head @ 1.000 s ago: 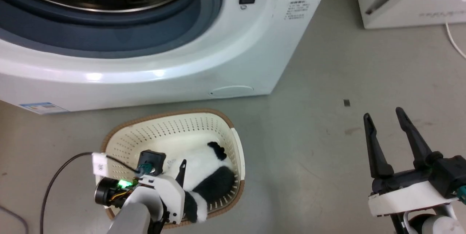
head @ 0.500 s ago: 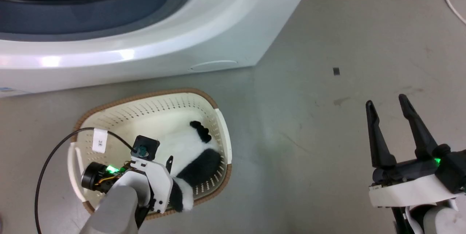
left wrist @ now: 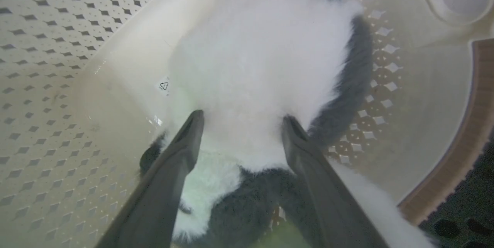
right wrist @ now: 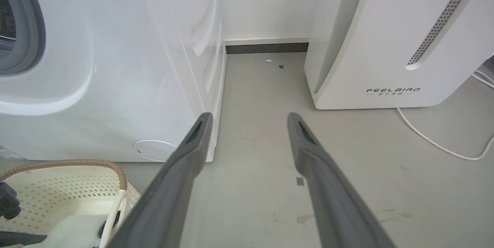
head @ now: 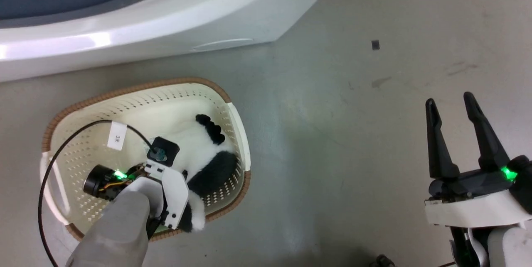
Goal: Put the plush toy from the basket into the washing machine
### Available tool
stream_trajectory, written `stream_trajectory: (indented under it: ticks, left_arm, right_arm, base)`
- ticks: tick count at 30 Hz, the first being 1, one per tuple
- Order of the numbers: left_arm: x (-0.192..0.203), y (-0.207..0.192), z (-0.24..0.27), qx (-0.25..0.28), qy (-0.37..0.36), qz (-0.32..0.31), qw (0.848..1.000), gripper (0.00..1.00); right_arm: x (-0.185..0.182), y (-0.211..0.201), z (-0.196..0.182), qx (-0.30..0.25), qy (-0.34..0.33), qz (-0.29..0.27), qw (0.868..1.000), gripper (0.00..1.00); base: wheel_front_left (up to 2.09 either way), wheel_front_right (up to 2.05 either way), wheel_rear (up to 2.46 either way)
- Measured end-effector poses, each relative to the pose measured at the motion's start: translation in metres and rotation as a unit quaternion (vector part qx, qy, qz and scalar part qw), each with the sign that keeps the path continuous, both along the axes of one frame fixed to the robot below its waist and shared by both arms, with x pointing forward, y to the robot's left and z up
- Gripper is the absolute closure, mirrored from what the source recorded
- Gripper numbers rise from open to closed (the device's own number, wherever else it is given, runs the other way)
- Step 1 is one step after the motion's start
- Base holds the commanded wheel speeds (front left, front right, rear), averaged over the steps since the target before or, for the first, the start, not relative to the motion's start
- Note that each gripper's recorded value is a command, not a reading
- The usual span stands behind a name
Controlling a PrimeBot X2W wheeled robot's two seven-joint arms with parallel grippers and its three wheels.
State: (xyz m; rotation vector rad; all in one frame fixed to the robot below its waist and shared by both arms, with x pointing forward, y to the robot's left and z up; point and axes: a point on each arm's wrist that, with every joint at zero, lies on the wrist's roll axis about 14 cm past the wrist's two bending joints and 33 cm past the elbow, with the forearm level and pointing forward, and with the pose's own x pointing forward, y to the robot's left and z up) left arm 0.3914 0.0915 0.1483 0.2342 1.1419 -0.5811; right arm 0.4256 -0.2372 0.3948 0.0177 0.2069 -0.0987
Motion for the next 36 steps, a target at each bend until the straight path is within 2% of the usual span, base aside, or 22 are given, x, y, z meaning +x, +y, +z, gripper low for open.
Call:
stream_trajectory:
  ticks: [12, 13, 14, 18, 24, 36]
  left_arm:
    - [0.001, -0.003, -0.042, 0.008, 0.046, -0.039, 0.998, 0.00]
    - [0.000, -0.002, -0.046, 0.010, 0.050, -0.042, 0.998, 0.04]
    - [-0.001, -0.002, -0.049, 0.011, 0.055, -0.042, 0.998, 0.99]
    - [-0.010, -0.006, -0.059, 0.009, 0.075, -0.044, 0.996, 1.00]
    - [-0.009, -0.004, -0.047, 0.000, 0.069, -0.026, 0.997, 1.00]
    - [-0.011, -0.009, 0.010, -0.047, -0.004, 0.018, 0.999, 1.00]
  right_arm:
    - [0.005, -0.011, -0.021, 0.001, 0.013, -0.017, 1.000, 0.00]
    - [0.005, -0.012, -0.023, 0.001, 0.014, -0.018, 1.000, 0.00]
    - [0.005, -0.013, -0.025, 0.000, 0.016, -0.020, 1.000, 0.00]
    - [0.005, -0.017, -0.029, -0.004, 0.020, -0.024, 1.000, 0.00]
    - [0.007, -0.017, -0.015, -0.003, 0.001, -0.024, 1.000, 0.00]
    - [0.001, -0.013, 0.032, -0.002, -0.054, -0.019, 0.998, 0.00]
  base:
    - [0.00, 0.00, 0.00]
    - [0.00, 0.00, 0.00]
    - [0.00, 0.00, 0.00]
    - [0.00, 0.00, 0.00]
    - [0.00, 0.00, 0.00]
    - [0.00, 0.00, 0.00]
